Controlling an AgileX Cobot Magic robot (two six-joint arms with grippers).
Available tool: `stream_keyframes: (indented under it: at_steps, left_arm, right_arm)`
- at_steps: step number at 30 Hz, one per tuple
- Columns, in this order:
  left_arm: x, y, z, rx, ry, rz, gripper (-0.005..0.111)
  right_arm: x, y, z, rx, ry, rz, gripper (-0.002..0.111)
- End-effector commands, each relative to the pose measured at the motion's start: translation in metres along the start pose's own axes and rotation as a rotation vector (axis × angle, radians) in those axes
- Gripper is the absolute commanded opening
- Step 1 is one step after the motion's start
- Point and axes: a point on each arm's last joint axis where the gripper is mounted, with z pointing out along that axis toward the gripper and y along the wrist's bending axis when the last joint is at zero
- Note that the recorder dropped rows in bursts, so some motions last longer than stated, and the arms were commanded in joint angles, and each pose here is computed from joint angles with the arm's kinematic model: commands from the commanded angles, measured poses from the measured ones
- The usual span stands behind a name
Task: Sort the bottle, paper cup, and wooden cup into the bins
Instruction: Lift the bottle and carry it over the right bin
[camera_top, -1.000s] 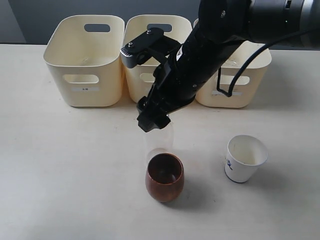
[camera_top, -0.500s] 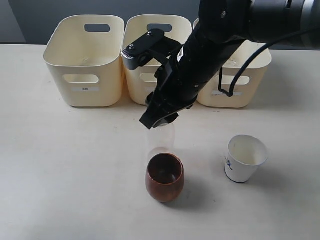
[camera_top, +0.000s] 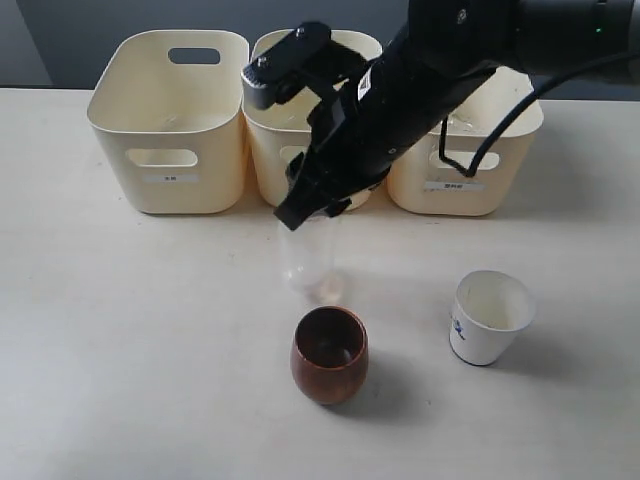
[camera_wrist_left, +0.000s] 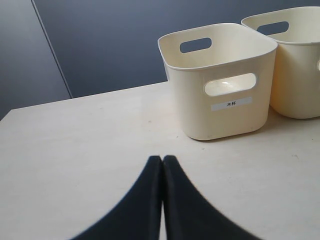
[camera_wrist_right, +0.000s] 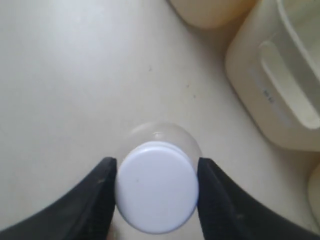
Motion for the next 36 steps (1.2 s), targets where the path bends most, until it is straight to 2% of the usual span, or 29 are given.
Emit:
stream_keyframes:
  at_steps: [1, 3, 10, 16, 26, 36]
  left_arm:
    - [0.000, 0.000, 0.000, 0.004, -0.003, -0.004, 0.000]
    - [0.000, 0.000, 0.000, 0.004, -0.003, -0.004, 0.000]
    - [0.000, 0.000, 0.000, 0.004, -0.003, -0.004, 0.000]
    - [0.000, 0.000, 0.000, 0.004, -0.003, -0.004, 0.000]
    - [0.000, 0.000, 0.000, 0.004, -0.003, -0.004, 0.000]
    - [0.000, 0.000, 0.000, 0.004, -0.003, -0.004, 0.000]
  right_arm:
    - [-0.012, 0.001, -0.030, 0.061, -0.129, -0.030, 0.002]
    - [-0.014, 0.000, -0.049, 0.107, -0.174, -0.051, 0.002]
    - [-0.014, -0.009, -0.111, 0.344, -0.314, 0.036, -0.001]
    - [-0.009, -0.028, -0.132, 0.547, -0.324, 0.086, -0.001]
    - [0.006, -0.087, -0.143, 0.605, -0.319, 0.289, -0.001]
    - [0.013, -0.153, -0.085, 0.529, -0.190, 0.353, -0.001]
